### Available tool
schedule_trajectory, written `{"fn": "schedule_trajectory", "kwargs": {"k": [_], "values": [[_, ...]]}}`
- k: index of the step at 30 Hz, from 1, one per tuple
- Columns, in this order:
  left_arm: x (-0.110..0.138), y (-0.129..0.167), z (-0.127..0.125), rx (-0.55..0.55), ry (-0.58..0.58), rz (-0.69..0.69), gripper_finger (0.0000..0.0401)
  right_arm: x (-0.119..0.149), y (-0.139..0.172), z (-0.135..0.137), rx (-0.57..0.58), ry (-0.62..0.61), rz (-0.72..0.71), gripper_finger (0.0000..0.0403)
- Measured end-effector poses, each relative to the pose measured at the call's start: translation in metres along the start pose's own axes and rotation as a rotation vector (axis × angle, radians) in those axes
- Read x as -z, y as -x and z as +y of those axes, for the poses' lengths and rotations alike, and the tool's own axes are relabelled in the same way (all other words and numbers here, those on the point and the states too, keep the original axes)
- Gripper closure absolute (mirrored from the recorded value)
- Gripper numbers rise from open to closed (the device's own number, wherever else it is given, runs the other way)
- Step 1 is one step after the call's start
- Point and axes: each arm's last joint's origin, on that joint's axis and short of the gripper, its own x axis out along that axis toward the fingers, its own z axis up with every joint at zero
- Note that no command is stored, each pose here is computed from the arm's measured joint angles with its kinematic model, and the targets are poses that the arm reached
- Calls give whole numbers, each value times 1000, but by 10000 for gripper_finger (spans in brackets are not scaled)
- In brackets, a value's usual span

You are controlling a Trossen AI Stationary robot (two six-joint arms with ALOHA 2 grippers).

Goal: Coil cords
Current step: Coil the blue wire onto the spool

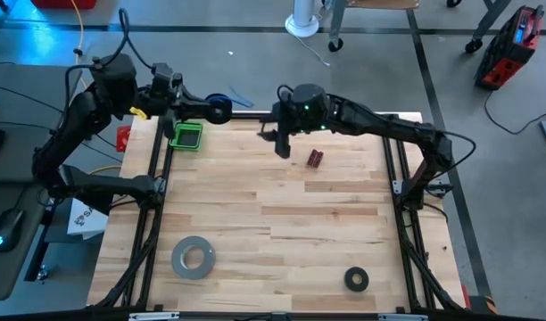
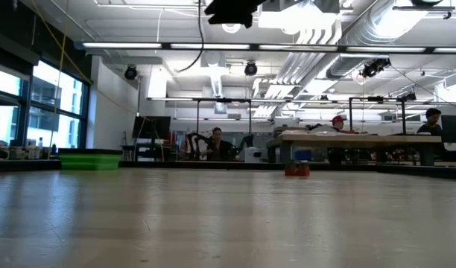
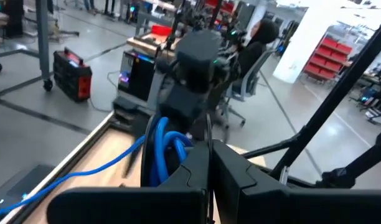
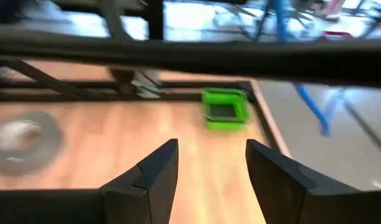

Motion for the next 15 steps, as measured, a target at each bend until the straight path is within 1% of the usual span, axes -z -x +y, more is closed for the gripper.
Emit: {"fn": "schedule_trajectory", "kwargs": {"k": [2, 5, 10, 15], "values": [[-1, 1, -1, 10, 6, -12, 401, 2, -1, -4, 52, 16, 18, 222], [-2, 2, -2, 13, 14, -21, 401, 2, -2, -6, 68, 37, 12, 222], [-4, 2, -2, 18, 6, -41, 401, 3, -5, -6, 55, 60, 10, 222], [-7, 1, -2, 24, -6, -68, 401, 8, -16, -1, 15, 43, 29, 222]]}}
